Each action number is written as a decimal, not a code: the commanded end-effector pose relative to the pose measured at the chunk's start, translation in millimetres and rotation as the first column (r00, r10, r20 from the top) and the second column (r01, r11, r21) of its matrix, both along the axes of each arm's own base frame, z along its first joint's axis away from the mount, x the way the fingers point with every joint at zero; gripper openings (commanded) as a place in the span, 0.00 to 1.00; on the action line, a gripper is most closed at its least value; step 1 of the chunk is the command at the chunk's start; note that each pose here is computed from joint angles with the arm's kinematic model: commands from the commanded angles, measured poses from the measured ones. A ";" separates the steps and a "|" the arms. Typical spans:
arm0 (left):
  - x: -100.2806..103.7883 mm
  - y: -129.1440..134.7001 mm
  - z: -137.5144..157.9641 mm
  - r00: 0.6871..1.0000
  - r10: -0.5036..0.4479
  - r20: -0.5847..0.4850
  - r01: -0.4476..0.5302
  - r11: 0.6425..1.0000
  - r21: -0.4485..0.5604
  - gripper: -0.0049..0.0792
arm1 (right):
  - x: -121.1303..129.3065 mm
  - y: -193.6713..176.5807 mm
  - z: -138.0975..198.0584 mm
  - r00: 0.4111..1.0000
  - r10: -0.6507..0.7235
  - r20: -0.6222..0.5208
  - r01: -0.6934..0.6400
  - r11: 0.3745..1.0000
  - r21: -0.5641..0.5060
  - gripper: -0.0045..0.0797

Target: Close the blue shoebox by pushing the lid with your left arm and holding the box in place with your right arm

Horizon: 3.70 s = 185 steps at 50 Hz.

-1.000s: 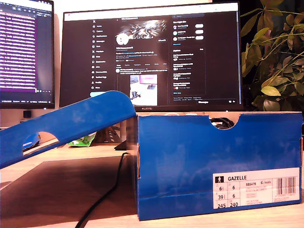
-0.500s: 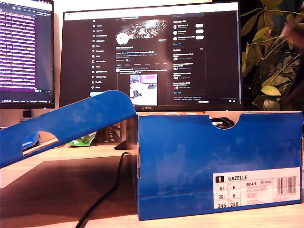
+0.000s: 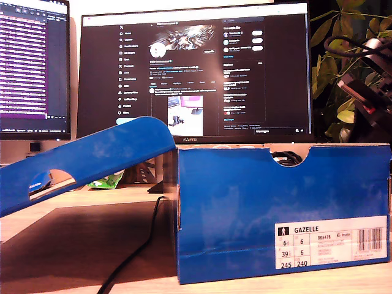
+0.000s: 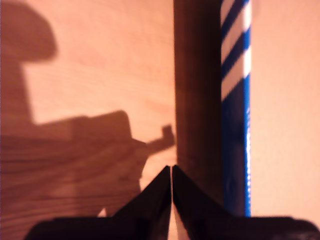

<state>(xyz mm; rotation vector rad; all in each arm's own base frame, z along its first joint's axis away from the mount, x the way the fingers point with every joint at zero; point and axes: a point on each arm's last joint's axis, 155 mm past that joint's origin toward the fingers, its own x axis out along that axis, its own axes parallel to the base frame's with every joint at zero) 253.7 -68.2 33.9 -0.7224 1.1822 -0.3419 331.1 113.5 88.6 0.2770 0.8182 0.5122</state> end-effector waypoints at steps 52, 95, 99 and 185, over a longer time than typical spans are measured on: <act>27.4 -62.2 129.5 0.901 -0.115 0.419 0.212 0.958 -0.192 0.04 | -20.3 57.6 7.6 0.981 0.193 0.029 -0.194 0.979 0.053 0.04; -16.2 -223.6 257.5 0.589 -0.223 0.777 0.545 0.819 -0.178 0.04 | 29.9 14.5 109.5 0.971 0.123 0.207 -0.160 0.971 0.176 0.04; -21.0 -229.7 254.7 0.586 -0.239 0.774 0.562 0.809 -0.176 0.04 | 29.6 21.6 136.4 0.958 0.152 0.241 -0.205 0.955 0.213 0.04; 28.0 -70.7 267.2 0.350 -0.345 0.871 -0.043 0.923 0.383 0.04 | 42.5 9.1 175.0 0.788 0.190 0.585 -0.025 0.960 -0.277 0.04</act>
